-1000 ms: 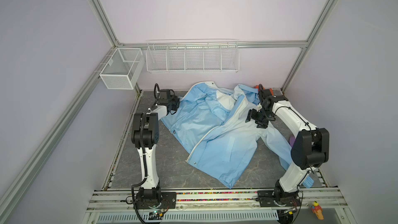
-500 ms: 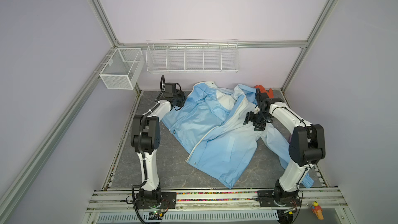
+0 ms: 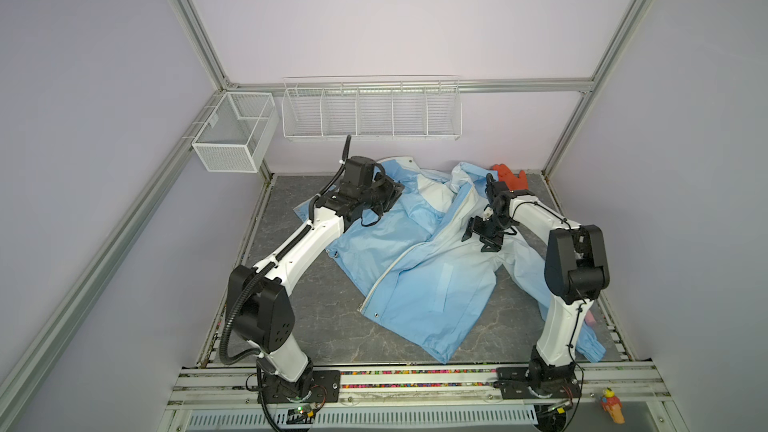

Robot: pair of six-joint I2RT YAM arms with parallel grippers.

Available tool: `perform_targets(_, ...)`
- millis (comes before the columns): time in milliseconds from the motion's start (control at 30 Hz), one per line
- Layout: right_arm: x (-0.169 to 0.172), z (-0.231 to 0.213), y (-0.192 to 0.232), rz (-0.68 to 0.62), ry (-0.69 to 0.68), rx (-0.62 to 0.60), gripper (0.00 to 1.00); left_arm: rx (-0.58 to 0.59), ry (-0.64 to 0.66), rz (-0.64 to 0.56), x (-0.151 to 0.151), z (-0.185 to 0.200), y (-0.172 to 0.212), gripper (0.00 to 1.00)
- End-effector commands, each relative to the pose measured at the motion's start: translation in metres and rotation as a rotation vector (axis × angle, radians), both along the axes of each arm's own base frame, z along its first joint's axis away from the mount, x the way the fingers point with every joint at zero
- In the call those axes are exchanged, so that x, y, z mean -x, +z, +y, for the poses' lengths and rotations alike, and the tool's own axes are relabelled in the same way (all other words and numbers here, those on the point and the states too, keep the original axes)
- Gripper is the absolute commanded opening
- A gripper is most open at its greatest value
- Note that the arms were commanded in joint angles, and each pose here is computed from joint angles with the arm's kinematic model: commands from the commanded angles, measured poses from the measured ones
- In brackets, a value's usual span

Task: Zip up the jacket
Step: 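Hold the zipper edge up with the left gripper while right holds the front panel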

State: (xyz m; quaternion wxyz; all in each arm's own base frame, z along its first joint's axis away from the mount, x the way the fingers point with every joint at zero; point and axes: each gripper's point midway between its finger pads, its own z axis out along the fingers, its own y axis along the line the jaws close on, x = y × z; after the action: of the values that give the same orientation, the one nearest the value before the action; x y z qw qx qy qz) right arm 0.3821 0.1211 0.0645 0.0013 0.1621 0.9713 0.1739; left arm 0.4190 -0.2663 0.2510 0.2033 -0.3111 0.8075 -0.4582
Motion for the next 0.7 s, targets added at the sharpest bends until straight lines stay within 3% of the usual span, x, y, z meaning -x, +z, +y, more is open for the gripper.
perform_targets(0, 0.006, 0.003, 0.023, -0.048, 0.02, -0.029, 0.76, 0.042, 0.164, -0.059, -0.032, 0.041, -0.001, 0.33)
perform_targets(167, 0.018, 0.003, 0.043, -0.079, 0.02, -0.039, 0.79, 0.093, 0.283, -0.086, -0.067, 0.084, -0.01, 0.42)
perform_targets(367, 0.028, 0.004, 0.079, -0.171, 0.049, -0.016, 0.84, 0.164, 0.397, -0.059, -0.106, 0.123, -0.039, 0.42)
perform_targets(667, 0.053, 0.004, 0.115, -0.225, 0.087, 0.036, 0.87, 0.248, 0.453, 0.002, -0.152, 0.139, -0.08, 0.45)
